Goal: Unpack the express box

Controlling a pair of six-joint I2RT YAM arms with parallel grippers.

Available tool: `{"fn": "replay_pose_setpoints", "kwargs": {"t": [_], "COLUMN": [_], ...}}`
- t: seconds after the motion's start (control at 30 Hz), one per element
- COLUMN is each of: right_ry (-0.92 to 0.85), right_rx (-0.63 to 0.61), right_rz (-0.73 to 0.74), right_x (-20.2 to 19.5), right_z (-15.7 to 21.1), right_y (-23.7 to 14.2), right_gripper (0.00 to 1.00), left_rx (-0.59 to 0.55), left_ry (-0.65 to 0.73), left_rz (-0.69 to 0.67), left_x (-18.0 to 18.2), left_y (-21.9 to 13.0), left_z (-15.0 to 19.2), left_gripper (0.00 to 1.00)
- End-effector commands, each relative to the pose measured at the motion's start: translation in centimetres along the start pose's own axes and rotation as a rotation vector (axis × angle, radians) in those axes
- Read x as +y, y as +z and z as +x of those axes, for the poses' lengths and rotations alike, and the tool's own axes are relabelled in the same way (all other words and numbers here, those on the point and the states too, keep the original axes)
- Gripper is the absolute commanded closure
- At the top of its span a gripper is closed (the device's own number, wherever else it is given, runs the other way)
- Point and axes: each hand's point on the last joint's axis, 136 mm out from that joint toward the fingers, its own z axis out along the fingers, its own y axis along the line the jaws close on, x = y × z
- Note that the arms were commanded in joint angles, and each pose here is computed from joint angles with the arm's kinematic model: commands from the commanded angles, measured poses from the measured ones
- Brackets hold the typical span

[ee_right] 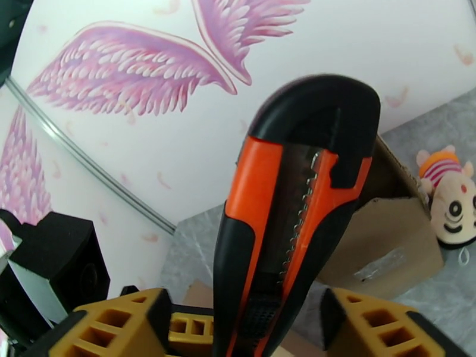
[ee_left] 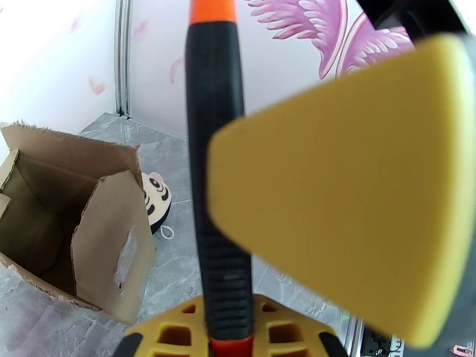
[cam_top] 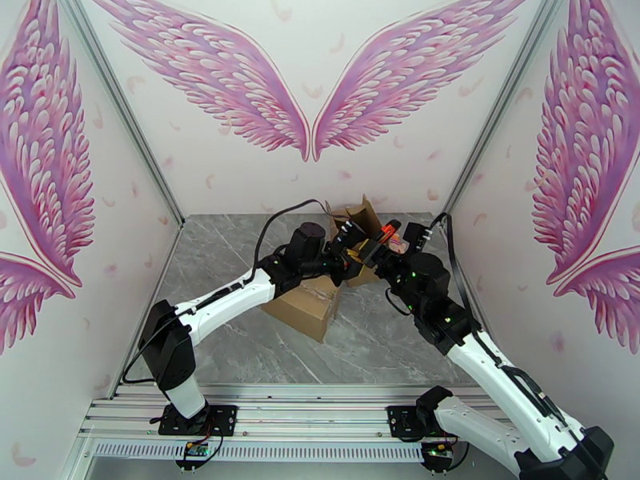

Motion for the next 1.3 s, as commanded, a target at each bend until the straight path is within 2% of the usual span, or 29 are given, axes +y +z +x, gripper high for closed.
{"fn": "replay_pose_setpoints", "kwargs": {"t": [0.0, 0.03, 0.2, 0.3, 0.4, 0.5, 0.63, 0.97, 1.13, 1.27], "right_ry": [-0.185, -0.242, -0.587, -0.788, -0.882, -0.881, -0.787, -0.581, -0.524, -0.508], "right_rx": [0.005, 0.004, 0.044, 0.136, 0.206, 0.243, 0.249, 0.140, 0.114, 0.080], "right_rz": [0.006, 0.005, -0.058, -0.167, -0.266, -0.327, -0.493, -0.863, -0.943, -0.953], "right_x": [0.4, 0.5, 1.4, 2.3, 2.8, 2.9, 4.3, 7.3, 8.2, 8.4], "right_z": [-0.9, -1.2, -2.1, -0.7, 0.9, 1.8, 2.7, 2.5, 2.3, 1.8], "right_y": [-1.1, -1.5, -3.8, -4.6, -4.7, -4.3, -4.6, -5.5, -5.2, -5.0], "right_gripper": [0.03, 0.01, 0.01, 0.01, 0.01, 0.01, 0.01, 0.00, 0.03, 0.05], "left_rx": [0.000, 0.014, 0.096, 0.126, 0.138, 0.121, 0.088, 0.052, 0.016, 0.002], "left_ry": [0.060, 0.073, 0.103, 0.141, 0.186, 0.198, 0.200, 0.172, 0.148, 0.135], "left_rz": [0.024, 0.027, 0.056, 0.065, 0.082, 0.084, 0.123, 0.257, 0.320, 0.356], "left_x": [-0.8, -0.9, -0.4, -0.4, -0.9, -1.1, -1.9, -3.8, -4.4, -4.8], "left_y": [-2.7, -3.2, -6.0, -7.5, -8.6, -9.5, -10.4, -10.4, -9.9, -9.4], "left_z": [-0.9, -0.7, 0.8, 1.5, 1.9, 1.7, 1.4, 0.8, -0.2, -0.6], "left_gripper": [1.00, 1.00, 1.00, 1.00, 1.00, 1.00, 1.00, 1.00, 1.00, 1.00]}}
